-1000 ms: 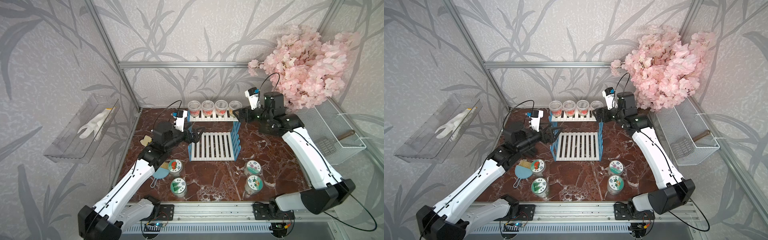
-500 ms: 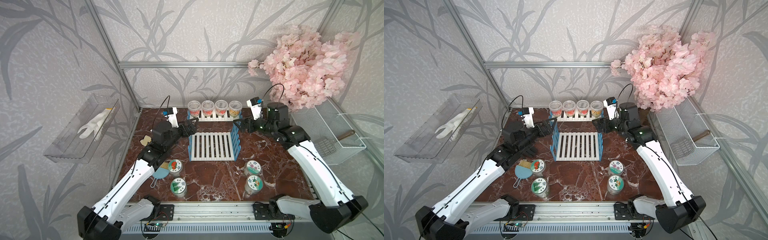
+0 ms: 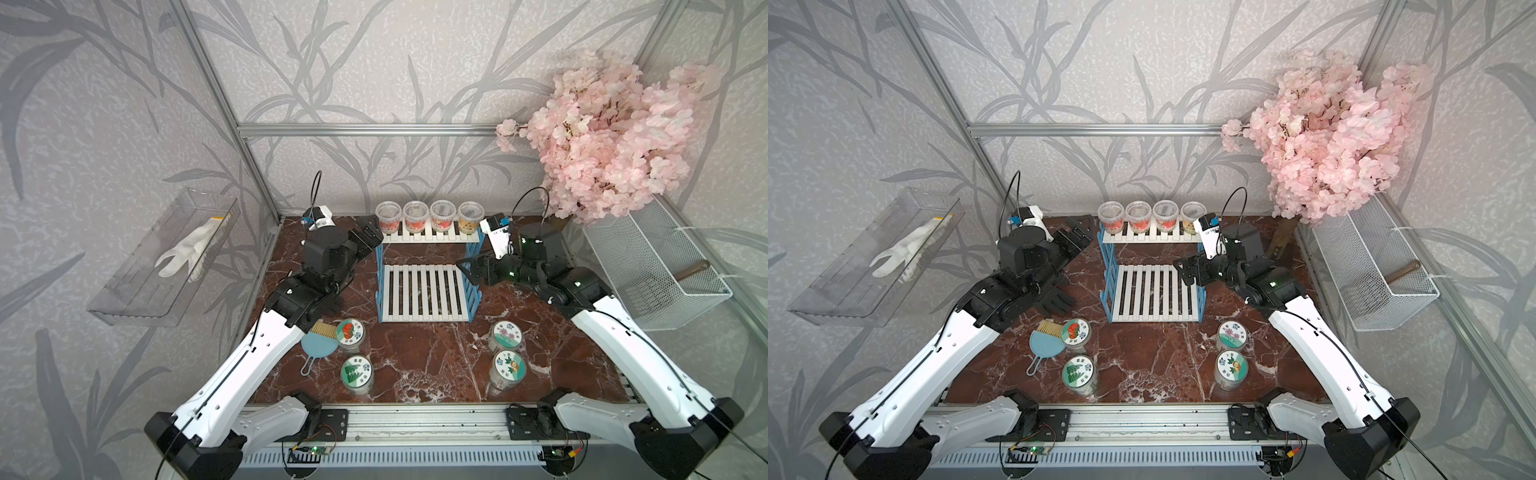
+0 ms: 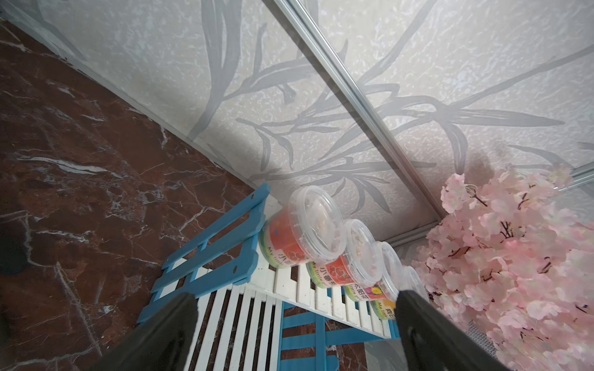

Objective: Place the seed container on the shelf
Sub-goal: Pick up the seed jar at the center of the board.

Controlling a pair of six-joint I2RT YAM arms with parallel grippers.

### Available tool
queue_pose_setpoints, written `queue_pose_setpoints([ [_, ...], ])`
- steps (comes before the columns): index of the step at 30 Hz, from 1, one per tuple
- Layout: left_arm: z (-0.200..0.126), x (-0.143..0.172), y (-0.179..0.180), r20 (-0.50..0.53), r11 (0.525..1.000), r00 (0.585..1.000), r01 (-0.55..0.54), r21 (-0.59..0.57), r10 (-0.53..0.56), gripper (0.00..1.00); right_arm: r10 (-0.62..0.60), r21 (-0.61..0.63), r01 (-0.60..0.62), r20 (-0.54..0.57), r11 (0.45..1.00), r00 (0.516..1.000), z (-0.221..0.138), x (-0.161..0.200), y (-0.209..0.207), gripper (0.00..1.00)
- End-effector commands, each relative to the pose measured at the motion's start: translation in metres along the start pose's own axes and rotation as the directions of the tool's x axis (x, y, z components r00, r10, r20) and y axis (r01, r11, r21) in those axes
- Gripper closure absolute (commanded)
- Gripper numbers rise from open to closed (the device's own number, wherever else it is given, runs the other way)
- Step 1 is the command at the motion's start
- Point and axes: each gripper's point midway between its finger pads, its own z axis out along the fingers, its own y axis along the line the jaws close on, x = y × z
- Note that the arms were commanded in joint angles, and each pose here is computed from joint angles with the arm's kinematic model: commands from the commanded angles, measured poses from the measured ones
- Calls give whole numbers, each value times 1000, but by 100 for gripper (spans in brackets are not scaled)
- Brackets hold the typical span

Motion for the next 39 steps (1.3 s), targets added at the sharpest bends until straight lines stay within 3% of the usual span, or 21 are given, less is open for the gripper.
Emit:
queue_pose_setpoints([
  [1,-5,-12,-5,27,1000,1000,12,-25,-11,0,-1,13,0,25,1000,1000,8,-5,4,11],
  [20,-4,-17,-20,49,999,998,-30,42,28,0,20,9,-19,-10,1000,1000,7,21,6,10],
  [24,-6,-10,-13,55,992,992,-117,57,114,0,22,-15,-22,-39,1000,999,9,33,12,10],
  [31,-19,32,59,-27,912,913,-408,-30,408,0,11,-73,-19,-107,997,994,20,66,31,11],
  [35,-38,52,119,-101,888,903,-430,-163,418,0,-20,-92,8,-126,996,992,26,88,44,11],
  [39,-55,75,154,-171,891,908,-411,-191,382,0,-28,-102,14,-141,995,990,30,111,50,11],
])
